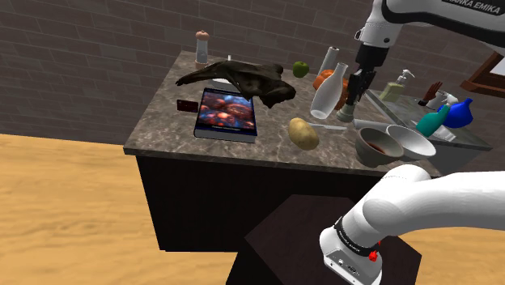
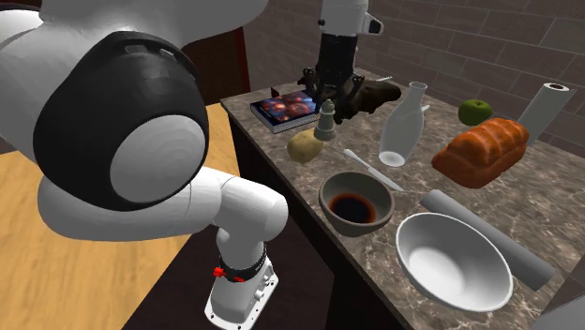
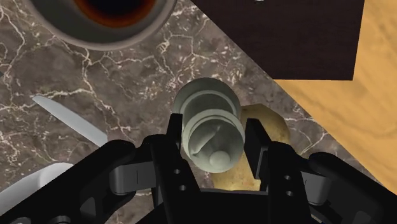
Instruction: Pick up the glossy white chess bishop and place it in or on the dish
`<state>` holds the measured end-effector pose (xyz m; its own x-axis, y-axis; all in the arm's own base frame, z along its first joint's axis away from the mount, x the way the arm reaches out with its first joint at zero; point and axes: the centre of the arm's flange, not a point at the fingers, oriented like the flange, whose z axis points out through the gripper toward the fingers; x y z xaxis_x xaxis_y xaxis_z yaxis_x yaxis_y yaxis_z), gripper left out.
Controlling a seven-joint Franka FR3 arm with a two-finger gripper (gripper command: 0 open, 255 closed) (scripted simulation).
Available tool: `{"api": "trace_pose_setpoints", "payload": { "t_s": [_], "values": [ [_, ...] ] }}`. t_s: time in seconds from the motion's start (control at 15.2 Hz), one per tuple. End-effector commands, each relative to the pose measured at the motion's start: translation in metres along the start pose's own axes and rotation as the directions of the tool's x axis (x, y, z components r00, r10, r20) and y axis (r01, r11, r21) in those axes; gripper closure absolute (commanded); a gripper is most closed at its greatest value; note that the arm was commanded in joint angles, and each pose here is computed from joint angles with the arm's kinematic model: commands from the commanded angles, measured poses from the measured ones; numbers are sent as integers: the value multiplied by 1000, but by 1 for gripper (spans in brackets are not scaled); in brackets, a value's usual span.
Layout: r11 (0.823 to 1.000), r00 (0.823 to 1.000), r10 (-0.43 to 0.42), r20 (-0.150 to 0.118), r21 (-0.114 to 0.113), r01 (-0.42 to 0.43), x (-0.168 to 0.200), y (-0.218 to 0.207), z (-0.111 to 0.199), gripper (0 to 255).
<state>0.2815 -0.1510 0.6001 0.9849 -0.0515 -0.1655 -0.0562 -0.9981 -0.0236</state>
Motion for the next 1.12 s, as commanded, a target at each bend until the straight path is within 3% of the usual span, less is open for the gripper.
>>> {"api": "trace_pose_setpoints", "payload": {
  "t_s": [0.0, 0.13, 1.06],
  "values": [
    [1000, 1000, 0, 0, 0, 0, -2, 0, -10, 255],
    [1000, 1000, 0, 0, 0, 0, -3, 0, -16, 255],
    [1000, 1000, 0, 0, 0, 0, -140, 114, -15, 255]
  ]
}}
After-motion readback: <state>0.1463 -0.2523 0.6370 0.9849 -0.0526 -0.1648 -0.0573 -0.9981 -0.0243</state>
